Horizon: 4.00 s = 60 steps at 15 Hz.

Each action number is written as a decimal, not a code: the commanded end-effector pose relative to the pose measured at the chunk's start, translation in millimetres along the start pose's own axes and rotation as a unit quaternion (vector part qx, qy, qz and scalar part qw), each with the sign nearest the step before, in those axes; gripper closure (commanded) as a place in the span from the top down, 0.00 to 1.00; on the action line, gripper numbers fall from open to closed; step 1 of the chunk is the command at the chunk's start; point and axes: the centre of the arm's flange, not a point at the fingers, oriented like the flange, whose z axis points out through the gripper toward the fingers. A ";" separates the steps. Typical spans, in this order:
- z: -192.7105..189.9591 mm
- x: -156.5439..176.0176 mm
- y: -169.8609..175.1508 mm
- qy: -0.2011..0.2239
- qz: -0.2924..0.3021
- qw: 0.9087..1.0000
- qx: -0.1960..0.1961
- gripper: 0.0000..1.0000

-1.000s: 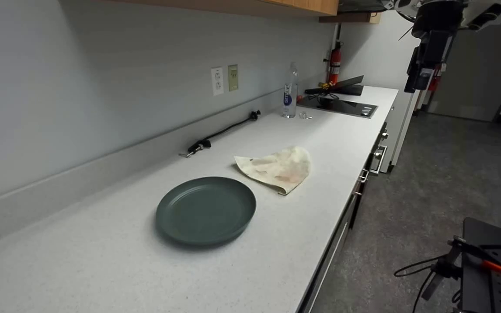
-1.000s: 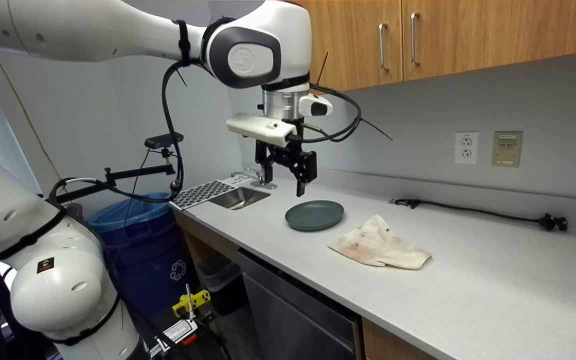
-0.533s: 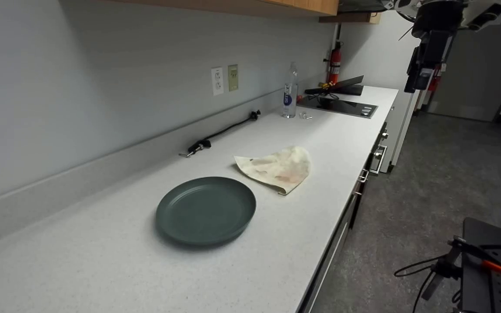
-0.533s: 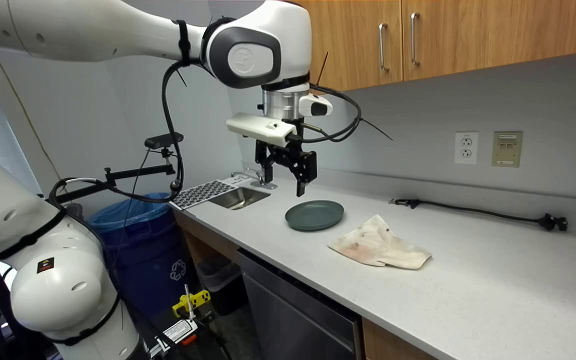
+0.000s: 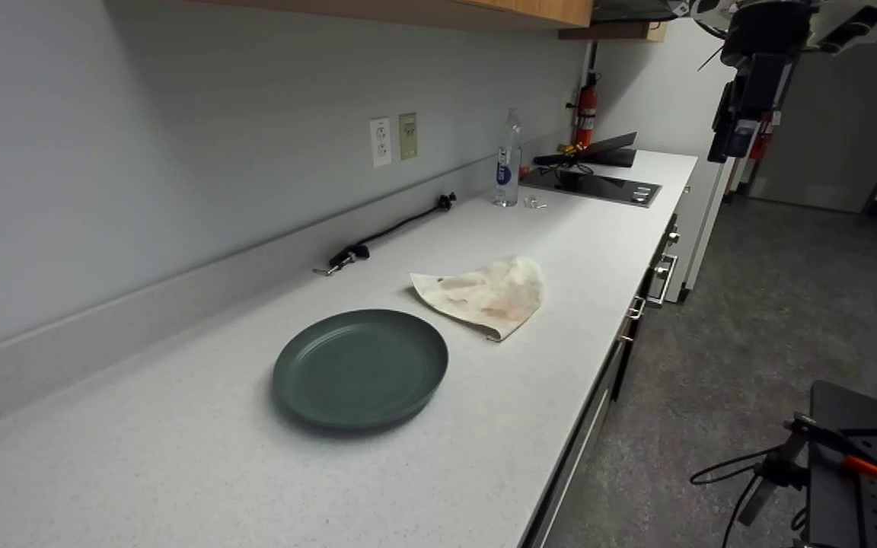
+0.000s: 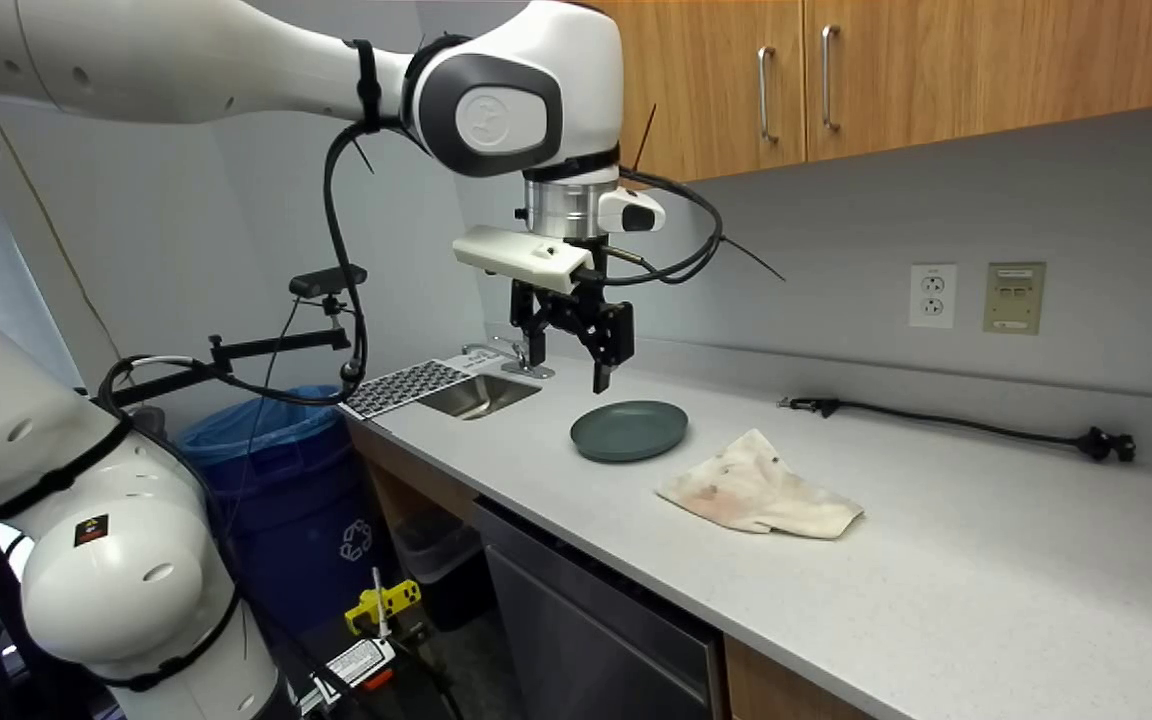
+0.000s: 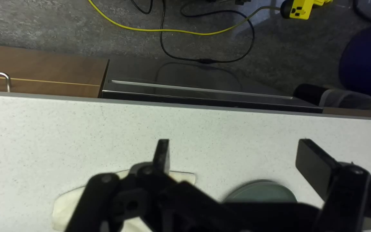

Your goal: Pick up the cloth from the counter then set it down again

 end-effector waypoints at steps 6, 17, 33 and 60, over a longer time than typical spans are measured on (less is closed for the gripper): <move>0.0 0.0 0.0 0.000 0.000 1.000 0.000 1.00; 0.0 0.0 0.0 0.000 0.000 1.000 0.000 1.00; -16.6 93.8 -40.0 0.002 -0.014 1.000 -0.003 1.00; 91.5 256.4 -18.9 0.073 0.028 0.992 -0.104 1.00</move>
